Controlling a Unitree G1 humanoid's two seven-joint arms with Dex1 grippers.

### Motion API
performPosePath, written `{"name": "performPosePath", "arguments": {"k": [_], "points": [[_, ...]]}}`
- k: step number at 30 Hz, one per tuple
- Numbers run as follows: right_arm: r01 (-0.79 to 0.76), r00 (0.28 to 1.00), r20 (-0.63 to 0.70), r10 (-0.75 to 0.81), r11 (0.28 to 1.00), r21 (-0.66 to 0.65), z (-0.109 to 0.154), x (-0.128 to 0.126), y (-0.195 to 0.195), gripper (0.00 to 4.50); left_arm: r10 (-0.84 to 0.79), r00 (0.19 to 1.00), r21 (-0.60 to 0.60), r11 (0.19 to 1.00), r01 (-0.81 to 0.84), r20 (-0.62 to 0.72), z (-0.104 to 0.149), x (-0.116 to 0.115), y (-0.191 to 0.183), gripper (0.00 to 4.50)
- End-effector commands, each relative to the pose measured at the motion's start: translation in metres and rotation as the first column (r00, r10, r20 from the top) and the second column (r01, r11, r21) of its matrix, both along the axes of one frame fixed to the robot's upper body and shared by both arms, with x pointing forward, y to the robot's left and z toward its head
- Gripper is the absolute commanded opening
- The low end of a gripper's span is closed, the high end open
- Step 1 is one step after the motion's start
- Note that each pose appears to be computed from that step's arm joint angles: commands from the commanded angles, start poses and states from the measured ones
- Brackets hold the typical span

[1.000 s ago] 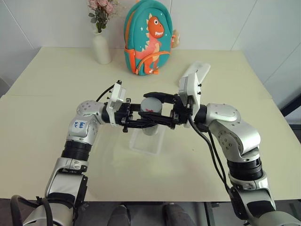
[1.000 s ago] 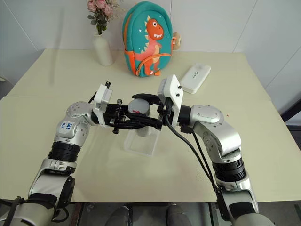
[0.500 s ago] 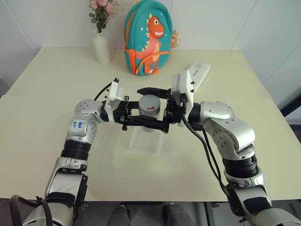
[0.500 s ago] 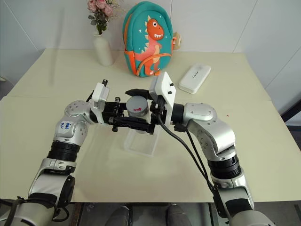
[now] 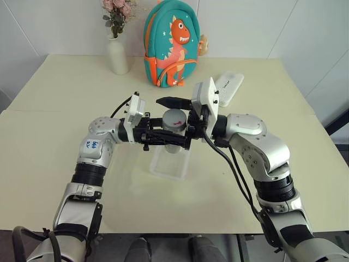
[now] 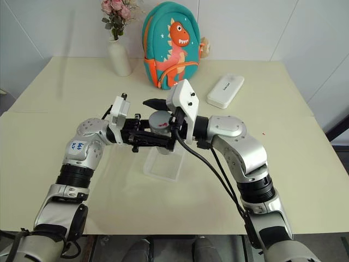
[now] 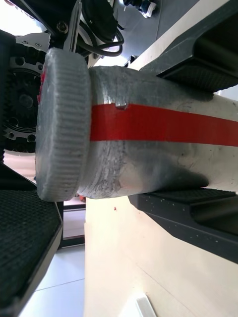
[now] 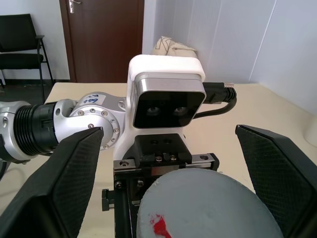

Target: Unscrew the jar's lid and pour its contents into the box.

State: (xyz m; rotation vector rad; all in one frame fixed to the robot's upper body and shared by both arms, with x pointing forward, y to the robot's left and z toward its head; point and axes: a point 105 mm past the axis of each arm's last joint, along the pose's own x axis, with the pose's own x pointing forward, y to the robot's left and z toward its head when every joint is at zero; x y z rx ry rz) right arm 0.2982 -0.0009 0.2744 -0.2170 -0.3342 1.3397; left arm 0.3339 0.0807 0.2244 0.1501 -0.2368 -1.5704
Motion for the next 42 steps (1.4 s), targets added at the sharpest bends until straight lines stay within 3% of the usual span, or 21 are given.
{"name": "performPosePath", "arguments": {"k": [1,26,34,37,42], "points": [[-0.005,0.998,0.058,0.004,1.0,0.019,0.013,-0.002,0.001,4.48,-0.029,0.999,-0.003,1.0,0.029,0.041,0.007,-0.009,-0.003,1.98],[0.118,0.992,-0.033,-0.121,0.991,-0.065,0.009,0.018,-0.049,4.48,0.03,0.998,-0.036,0.999,-0.027,0.064,0.008,-0.011,0.012,1.98],[0.103,0.994,-0.033,-0.107,0.989,-0.102,0.007,0.001,-0.061,4.48,0.042,0.998,-0.039,0.998,-0.04,0.056,0.008,-0.008,0.012,1.98],[0.039,0.998,-0.048,-0.044,0.994,-0.104,0.007,-0.016,-0.056,4.48,0.044,0.998,-0.041,0.998,-0.042,0.054,0.008,-0.006,0.011,1.98],[0.007,0.999,-0.041,-0.008,0.999,-0.04,0.017,-0.023,-0.045,4.48,0.027,0.998,-0.042,0.999,-0.025,0.052,0.008,-0.006,0.007,1.98]]}}
